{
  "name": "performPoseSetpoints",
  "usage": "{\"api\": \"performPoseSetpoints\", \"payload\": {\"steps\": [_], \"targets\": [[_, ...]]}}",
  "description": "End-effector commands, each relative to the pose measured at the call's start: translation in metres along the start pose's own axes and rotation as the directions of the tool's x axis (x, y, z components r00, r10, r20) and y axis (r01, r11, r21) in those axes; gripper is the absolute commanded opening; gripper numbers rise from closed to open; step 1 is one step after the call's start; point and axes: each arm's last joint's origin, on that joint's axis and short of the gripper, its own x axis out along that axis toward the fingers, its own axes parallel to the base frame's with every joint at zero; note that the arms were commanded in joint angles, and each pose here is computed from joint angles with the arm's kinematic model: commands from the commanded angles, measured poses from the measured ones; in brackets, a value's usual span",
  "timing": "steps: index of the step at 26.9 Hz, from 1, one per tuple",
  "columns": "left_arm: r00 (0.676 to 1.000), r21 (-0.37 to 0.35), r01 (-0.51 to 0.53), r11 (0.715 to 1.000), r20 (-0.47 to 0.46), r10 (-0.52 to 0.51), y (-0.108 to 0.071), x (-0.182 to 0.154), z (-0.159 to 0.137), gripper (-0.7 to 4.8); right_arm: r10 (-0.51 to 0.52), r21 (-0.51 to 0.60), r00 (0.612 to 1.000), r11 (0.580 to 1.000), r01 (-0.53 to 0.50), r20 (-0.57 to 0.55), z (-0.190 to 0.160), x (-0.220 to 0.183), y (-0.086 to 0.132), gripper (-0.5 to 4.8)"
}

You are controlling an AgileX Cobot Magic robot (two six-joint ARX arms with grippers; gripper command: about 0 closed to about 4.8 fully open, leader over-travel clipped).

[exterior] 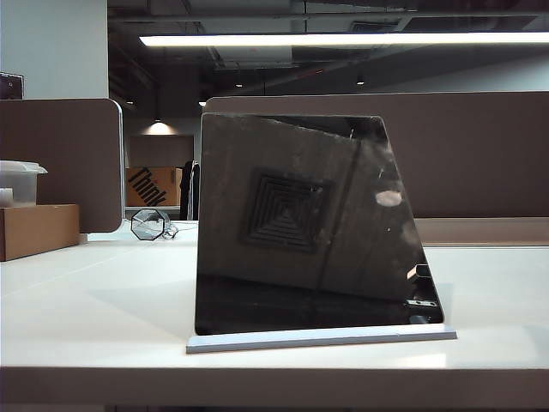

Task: Push the center of the mirror on the table forward to move it for a short distance.

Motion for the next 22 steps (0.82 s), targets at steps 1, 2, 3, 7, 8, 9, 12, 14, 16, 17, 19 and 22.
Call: {"api": "performPoseSetpoints", "payload": {"steps": [1, 2, 3, 7, 8, 9, 12, 14, 16, 17, 19, 22], "targets": [[0.998, 0.000, 0.056, 0.998, 0.010, -0.056, -0.005, 0.000, 0.001, -0.05, 0.006, 0.003, 1.000, 1.000, -0.006, 0.009, 0.000, 0.000, 0.000, 0.02], [0.997, 0.000, 0.074, 0.997, 0.011, -0.074, -0.007, 0.000, 0.001, -0.05, 0.006, 0.003, 1.000, 1.000, -0.006, 0.009, 0.000, 0.000, 0.000, 0.02], [0.995, -0.001, 0.096, 0.995, 0.011, -0.096, -0.009, 0.000, 0.001, -0.05, 0.006, 0.003, 1.000, 1.000, -0.006, 0.009, 0.000, 0.000, 0.000, 0.02], [0.988, -0.002, 0.155, 0.988, 0.013, -0.155, -0.015, 0.000, 0.001, -0.05, 0.006, 0.003, 1.000, 1.000, -0.006, 0.009, 0.000, 0.000, 0.000, 0.02], [0.988, -0.002, 0.152, 0.988, 0.013, -0.152, -0.014, 0.000, 0.001, -0.05, 0.006, 0.003, 1.000, 1.000, -0.006, 0.009, 0.000, 0.000, 0.000, 0.02], [0.989, -0.002, 0.144, 0.990, 0.013, -0.144, -0.013, 0.000, 0.001, -0.05, 0.006, 0.003, 1.000, 1.000, -0.006, 0.009, 0.000, 0.000, 0.000, 0.02], [0.991, -0.002, 0.135, 0.991, 0.013, -0.135, -0.013, 0.000, 0.001, -0.05, 0.006, 0.003, 1.000, 1.000, -0.006, 0.009, 0.000, 0.000, 0.000, 0.02], [0.981, -0.003, 0.196, 0.981, 0.015, -0.196, -0.019, 0.000, 0.001, -0.05, 0.008, 0.013, 1.000, 1.000, -0.008, 0.009, 0.000, 0.000, 0.000, 0.02], [0.949, -0.005, 0.314, 0.949, 0.019, -0.314, -0.031, -0.002, 0.002, -0.05, 0.015, 0.103, 1.000, 0.995, -0.016, 0.009, 0.000, 0.000, 0.001, 0.02], [0.921, -0.006, 0.389, 0.921, 0.022, -0.389, -0.038, -0.004, 0.002, -0.05, 0.069, 0.234, 0.998, 0.970, -0.069, 0.008, 0.000, 0.000, 0.002, 0.02], [0.872, -0.008, 0.488, 0.873, 0.023, -0.488, -0.048, -0.008, 0.002, -0.05, 0.249, 0.419, 0.968, 0.875, -0.241, 0.037, 0.004, -0.001, 0.008, 0.00], [0.831, -0.009, 0.556, 0.831, 0.024, -0.556, -0.055, -0.011, 0.002, -0.05, 0.575, 0.558, 0.813, 0.646, -0.521, 0.094, 0.012, -0.006, 0.017, -0.02]]}}
